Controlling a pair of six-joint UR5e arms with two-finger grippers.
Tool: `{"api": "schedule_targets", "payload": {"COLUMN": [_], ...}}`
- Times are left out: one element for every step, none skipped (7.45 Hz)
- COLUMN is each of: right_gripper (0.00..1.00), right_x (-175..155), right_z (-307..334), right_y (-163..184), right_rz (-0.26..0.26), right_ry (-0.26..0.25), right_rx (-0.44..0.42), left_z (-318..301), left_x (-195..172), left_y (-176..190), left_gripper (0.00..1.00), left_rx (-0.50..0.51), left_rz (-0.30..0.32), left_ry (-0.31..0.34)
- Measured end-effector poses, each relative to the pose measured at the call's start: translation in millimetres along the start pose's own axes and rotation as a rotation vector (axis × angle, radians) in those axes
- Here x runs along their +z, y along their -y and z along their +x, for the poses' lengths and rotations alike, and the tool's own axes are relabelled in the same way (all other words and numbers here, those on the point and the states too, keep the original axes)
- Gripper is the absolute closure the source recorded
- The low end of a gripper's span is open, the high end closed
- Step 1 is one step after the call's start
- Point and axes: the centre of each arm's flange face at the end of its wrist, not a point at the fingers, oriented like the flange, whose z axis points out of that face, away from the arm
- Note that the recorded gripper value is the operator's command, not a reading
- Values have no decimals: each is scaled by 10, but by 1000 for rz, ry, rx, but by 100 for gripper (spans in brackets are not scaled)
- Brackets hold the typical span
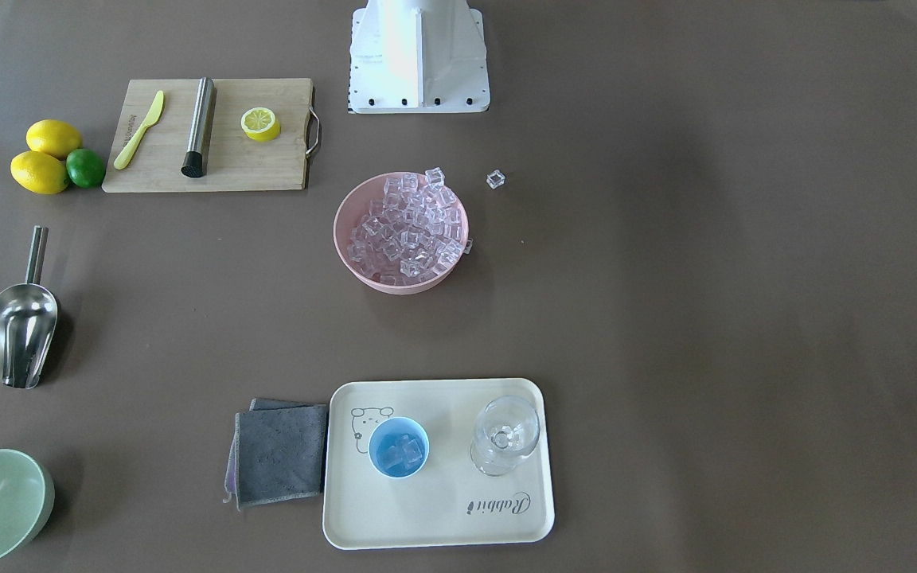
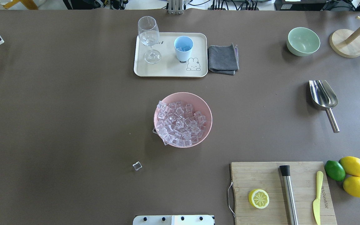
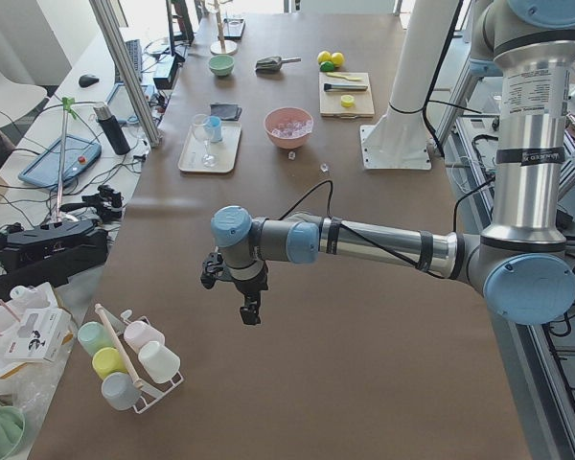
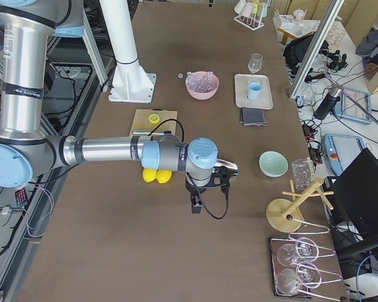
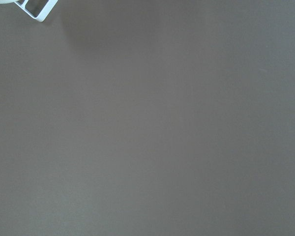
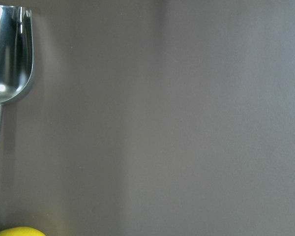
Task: Put ice in cup with scoop
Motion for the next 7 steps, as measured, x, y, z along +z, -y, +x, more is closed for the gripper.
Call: {"api": "schedule_targets", "payload": {"right_gripper": [0, 0, 0, 0, 0, 0, 0], "right_x": [9, 18, 34, 52, 58, 65, 70], "right_z": [35, 59, 82, 103, 119, 126, 133], "right_y": [-10, -16, -19, -21, -23, -21, -20], "right_rz": [-1, -2, -5, -8, -9, -10, -11], "right_ry": [-2, -4, -5, -5, -5, -5, -5], "right_rx": [6, 10, 14, 18, 22, 23, 25], "left_z": [2, 2, 3, 3, 4, 3, 6], "left_x": [0, 2, 2, 2, 2, 3, 6], "left_y": [0, 1, 1, 1, 1, 1, 1], "left_gripper": [1, 1, 1, 1, 1, 1, 1], "left_rx": [0, 0, 1, 1, 1, 1, 1], "left_rz": [0, 0, 0, 0, 0, -1, -1], "left_ry": [0, 0, 0, 0, 0, 0, 0]}}
